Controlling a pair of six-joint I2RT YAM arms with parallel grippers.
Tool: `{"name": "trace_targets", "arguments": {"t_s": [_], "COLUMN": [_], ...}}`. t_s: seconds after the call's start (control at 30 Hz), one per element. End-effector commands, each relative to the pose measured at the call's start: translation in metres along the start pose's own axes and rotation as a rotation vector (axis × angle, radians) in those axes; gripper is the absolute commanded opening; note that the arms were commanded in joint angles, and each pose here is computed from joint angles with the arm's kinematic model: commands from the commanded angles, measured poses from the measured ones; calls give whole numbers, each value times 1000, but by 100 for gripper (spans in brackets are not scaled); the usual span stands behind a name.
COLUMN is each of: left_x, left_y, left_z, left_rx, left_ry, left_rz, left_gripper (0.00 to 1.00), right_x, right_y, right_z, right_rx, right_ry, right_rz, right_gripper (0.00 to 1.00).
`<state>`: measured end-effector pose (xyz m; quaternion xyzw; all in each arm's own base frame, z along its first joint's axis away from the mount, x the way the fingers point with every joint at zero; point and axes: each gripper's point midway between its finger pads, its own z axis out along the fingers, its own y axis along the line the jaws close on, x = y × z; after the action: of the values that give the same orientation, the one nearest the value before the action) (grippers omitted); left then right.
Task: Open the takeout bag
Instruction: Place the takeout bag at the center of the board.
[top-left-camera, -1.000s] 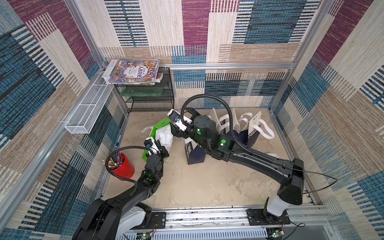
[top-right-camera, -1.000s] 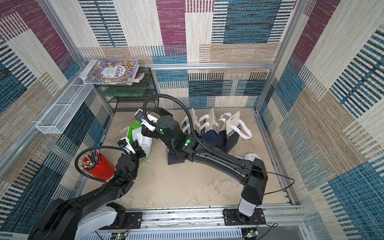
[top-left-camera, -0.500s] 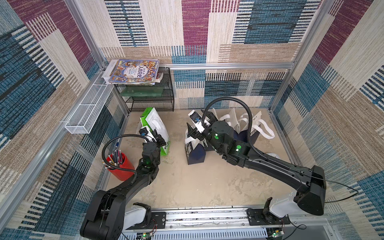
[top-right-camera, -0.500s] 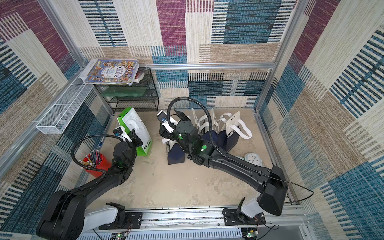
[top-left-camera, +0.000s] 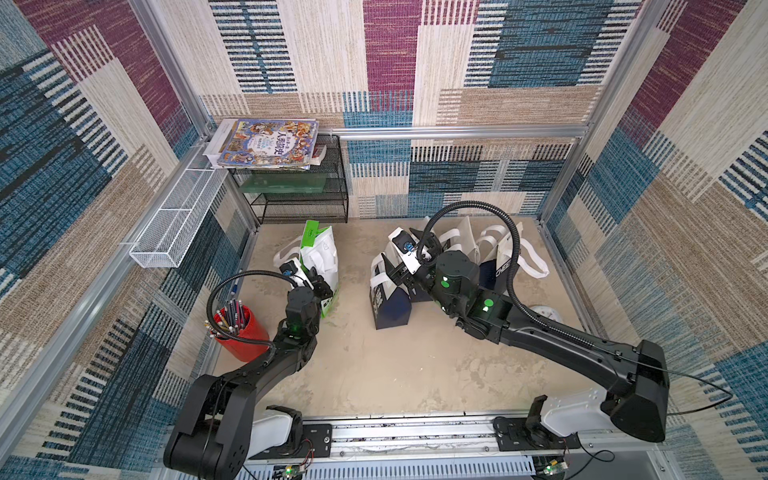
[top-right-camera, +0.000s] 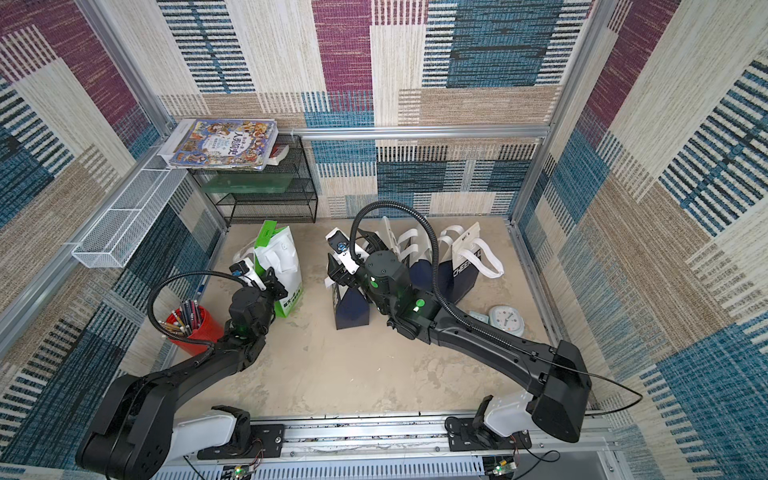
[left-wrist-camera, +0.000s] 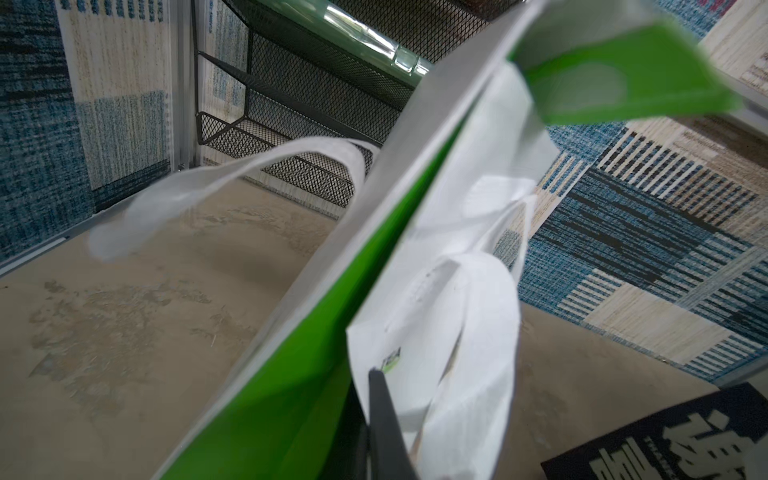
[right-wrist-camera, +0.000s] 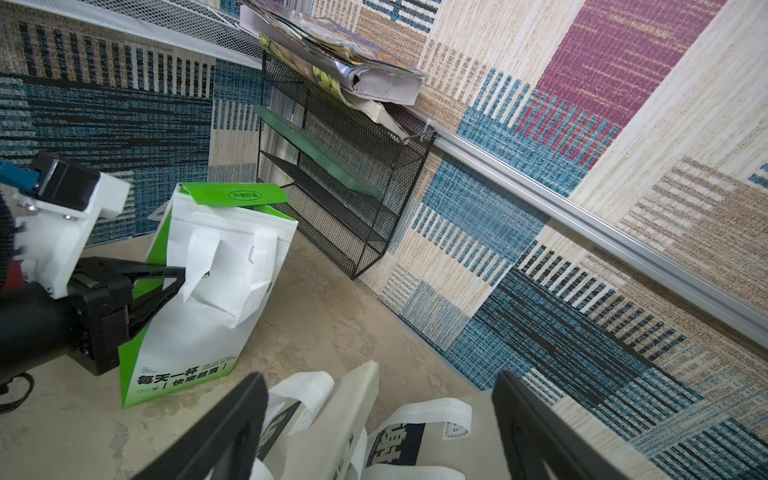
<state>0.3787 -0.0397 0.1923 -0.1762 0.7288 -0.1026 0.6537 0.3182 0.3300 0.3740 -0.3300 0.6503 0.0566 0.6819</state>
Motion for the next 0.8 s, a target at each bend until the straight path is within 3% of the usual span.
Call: {"name": "trace_targets", "arguments": {"t_s": [0.0, 0.23, 0.43, 0.77], "left_x": [38, 52, 53, 60], "left_y": [20, 46, 45, 30], "left_z": [-15, -44, -56, -70], "left_rx": [-49, -129, -101, -2], "left_ry": [133, 183, 194, 235], "left_rz": [-23, -10, -43, -80], "left_gripper": [5, 44, 49, 49], "right_x": [-9, -8, -10, -6], "right_y": [-5, -4, -7, -14], "right_z": [-5, -8, -9, -8], "right_rx": [0, -22, -17, -10], "right_ry": [-46, -59, -59, -37], "right_rz": [55, 84, 111, 142], "right_gripper": [89, 91, 92, 92]}}
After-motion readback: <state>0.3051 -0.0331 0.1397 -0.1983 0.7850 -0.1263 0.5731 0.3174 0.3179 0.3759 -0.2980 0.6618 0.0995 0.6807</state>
